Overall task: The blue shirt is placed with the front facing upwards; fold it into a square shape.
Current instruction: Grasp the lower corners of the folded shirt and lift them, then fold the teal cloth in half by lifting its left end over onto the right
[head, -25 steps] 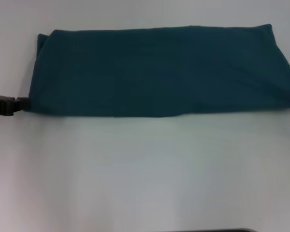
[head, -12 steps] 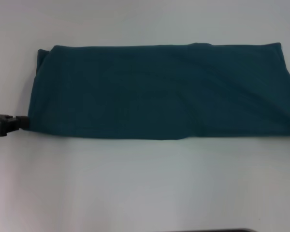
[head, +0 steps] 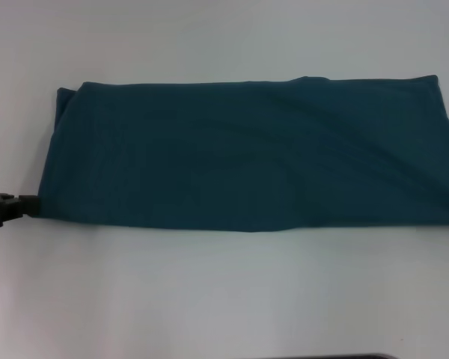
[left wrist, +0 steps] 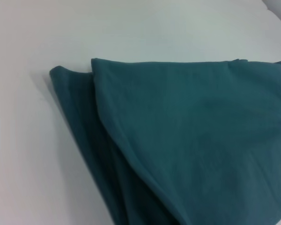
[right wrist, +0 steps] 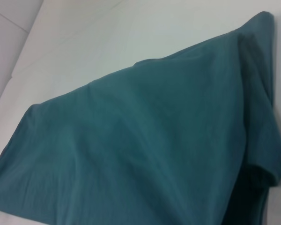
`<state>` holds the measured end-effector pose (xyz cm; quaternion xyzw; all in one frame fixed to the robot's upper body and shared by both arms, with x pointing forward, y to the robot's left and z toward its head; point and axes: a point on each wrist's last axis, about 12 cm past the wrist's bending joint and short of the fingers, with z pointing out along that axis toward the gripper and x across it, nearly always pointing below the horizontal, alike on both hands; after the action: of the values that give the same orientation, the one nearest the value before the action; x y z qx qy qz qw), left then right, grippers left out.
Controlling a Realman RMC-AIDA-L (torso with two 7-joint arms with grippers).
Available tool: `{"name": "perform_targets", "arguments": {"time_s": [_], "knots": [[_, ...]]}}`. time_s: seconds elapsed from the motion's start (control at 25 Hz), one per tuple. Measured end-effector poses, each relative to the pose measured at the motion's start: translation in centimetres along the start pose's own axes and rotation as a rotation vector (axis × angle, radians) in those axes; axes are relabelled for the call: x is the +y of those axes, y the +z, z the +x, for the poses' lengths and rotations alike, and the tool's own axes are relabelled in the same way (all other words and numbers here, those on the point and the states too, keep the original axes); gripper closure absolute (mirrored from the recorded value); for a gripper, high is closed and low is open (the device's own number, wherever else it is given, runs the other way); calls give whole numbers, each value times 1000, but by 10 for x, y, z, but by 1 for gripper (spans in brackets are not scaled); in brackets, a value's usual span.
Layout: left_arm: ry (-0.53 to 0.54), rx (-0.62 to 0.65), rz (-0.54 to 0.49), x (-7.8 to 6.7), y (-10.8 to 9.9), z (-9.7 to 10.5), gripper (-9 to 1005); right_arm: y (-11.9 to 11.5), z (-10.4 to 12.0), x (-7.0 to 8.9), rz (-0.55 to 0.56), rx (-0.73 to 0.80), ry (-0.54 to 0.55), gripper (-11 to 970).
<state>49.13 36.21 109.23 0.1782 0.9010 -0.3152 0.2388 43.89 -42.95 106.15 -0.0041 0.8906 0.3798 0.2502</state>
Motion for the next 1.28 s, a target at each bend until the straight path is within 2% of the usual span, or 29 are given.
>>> {"name": "perform_targets", "arguments": {"time_s": [0.8, 1.12, 1.2, 1.28], "knots": [[-6, 21, -20, 3, 2, 1, 962, -2, -4, -3, 20, -26, 9, 915], [-34, -6, -36, 7, -7, 1, 952, -6, -8, -2, 16, -36, 3, 902], [-43, -14, -40, 8, -10, 0, 950, -8, -10, -2, 16, -46, 0, 826], [-46, -27, -49, 9, -13, -1, 881, -12, -12, -1, 18, -60, -8, 751]]}}
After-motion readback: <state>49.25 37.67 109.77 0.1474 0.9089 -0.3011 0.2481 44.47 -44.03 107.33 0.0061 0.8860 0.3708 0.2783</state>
